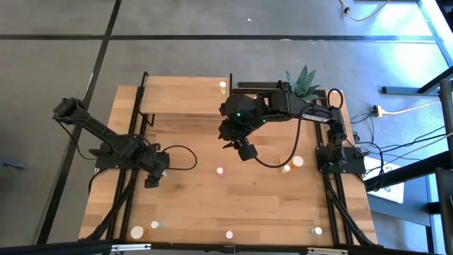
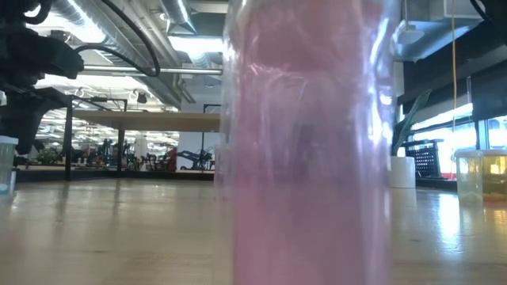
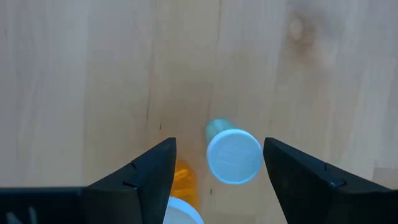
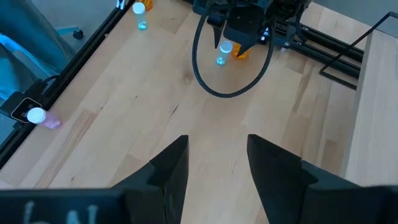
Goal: Pick and place medicine bottles onto shelf by color
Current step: Put the top blue pill bottle on the shelf
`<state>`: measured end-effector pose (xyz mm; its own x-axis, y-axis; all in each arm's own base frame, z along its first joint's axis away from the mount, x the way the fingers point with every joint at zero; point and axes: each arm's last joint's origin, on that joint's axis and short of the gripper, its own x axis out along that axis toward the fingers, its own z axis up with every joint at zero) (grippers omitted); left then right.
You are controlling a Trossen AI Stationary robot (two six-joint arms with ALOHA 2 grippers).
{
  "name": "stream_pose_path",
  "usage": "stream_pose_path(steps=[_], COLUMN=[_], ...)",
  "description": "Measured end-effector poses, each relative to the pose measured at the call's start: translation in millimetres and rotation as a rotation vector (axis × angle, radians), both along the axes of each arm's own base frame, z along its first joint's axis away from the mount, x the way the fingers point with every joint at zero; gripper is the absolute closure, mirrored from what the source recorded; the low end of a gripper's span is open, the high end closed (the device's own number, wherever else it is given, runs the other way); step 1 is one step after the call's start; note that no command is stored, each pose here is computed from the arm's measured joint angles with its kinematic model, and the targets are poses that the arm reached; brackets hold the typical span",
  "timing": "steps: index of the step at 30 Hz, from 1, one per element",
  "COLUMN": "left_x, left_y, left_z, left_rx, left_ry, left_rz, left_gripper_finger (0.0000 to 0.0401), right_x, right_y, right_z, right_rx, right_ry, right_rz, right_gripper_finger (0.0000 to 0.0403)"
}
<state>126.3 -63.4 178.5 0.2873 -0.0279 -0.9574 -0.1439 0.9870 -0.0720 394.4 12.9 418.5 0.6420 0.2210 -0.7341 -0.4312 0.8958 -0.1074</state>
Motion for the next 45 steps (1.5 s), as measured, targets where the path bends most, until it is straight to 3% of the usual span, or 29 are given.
stream_pose_path(steps=[14,31,45], left_x=[0.0,0.2,0.5], left_y=[0.1,0.1,1.1], left_z=[0.0,0.3,0.3], left_rx=[0.000,-0.021,-0.013], left_ry=[-0.001,-0.002,-0.014], left_rz=[0.009,0.089,0.156], left_gripper_finger=[0.0196,0.0300,0.0307], right_x=[0.0,0.0,0.0], right_y=[0.1,0.0,0.1], right_z=[0.0,0.0,0.0], right_rx=[0.000,0.000,0.000], right_ry=[0.000,0.000,0.000], right_rz=[0.000,0.000,0.000], right_gripper_finger=[0.0237,0.0237,0.0237])
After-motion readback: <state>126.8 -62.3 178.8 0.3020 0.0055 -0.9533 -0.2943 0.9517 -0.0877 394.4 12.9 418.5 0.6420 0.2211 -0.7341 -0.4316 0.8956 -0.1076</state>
